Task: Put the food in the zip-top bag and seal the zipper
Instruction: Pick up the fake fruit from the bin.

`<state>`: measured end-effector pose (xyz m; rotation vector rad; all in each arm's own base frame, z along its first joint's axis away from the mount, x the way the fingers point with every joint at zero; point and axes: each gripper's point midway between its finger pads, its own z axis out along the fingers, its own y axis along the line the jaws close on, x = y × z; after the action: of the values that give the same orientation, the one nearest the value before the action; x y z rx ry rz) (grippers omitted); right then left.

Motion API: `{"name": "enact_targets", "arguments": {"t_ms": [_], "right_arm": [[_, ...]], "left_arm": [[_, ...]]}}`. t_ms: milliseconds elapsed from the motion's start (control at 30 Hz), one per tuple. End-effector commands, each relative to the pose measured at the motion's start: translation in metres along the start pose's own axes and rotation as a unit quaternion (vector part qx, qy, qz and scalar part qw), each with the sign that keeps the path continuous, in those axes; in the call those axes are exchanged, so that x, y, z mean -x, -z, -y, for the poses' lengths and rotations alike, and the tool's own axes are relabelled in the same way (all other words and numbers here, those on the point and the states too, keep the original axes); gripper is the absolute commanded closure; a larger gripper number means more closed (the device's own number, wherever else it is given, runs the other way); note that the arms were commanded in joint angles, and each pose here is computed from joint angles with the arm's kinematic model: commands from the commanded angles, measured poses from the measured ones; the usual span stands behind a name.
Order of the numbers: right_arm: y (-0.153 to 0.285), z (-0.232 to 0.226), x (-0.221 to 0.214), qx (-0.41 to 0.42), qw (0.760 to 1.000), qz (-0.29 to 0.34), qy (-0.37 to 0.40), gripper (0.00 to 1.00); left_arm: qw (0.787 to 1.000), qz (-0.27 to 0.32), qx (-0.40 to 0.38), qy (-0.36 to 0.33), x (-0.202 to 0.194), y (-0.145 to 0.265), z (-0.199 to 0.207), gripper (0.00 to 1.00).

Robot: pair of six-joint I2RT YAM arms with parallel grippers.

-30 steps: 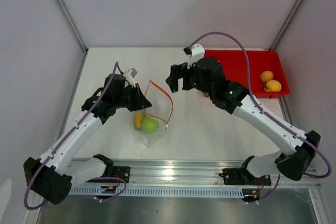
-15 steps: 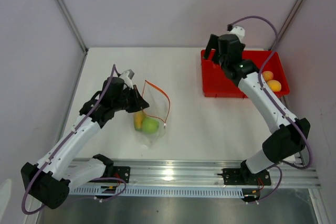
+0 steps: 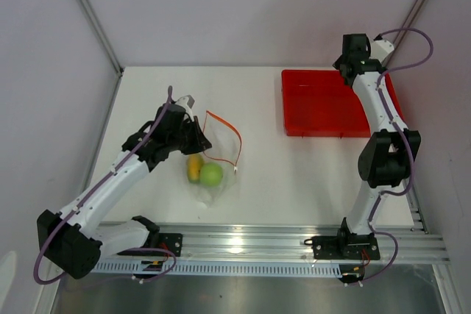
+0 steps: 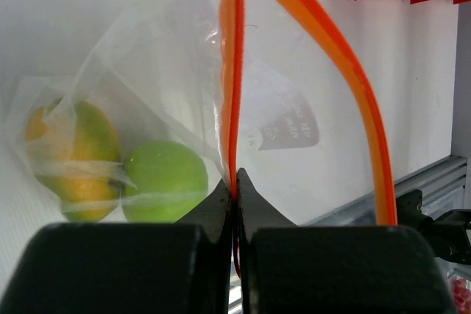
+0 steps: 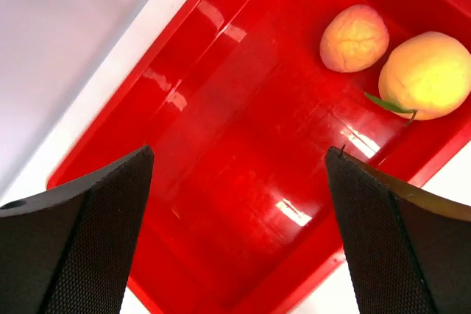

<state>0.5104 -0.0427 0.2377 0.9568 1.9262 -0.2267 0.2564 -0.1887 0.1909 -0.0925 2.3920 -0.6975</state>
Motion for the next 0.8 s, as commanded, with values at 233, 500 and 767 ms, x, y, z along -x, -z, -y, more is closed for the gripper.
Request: {"name": "enact_targets", "arguments": {"t_ms": [233,500,767], "right_arm": [[-0.036,0.048,0.023,-0.130,0.984,0.019,-0.123,0.01],[-0.063,0.091,0.006,-0.189,0.966,0.006,-0.178,0.01],[-0.071,0.130,0.001,-0.263,0.940,0.034,-0.215,0.03]], "left_arm": [[1.000,0.015,-0.014,-0.013,0.016,-0.001,0.021,1.00],[1.000,0.005,-0.023,-0.011,0.009,-0.001,0.024,1.00],[0.999,-0.015,-0.031,0.010,-0.002,-0.013,0.024,1.00]]}}
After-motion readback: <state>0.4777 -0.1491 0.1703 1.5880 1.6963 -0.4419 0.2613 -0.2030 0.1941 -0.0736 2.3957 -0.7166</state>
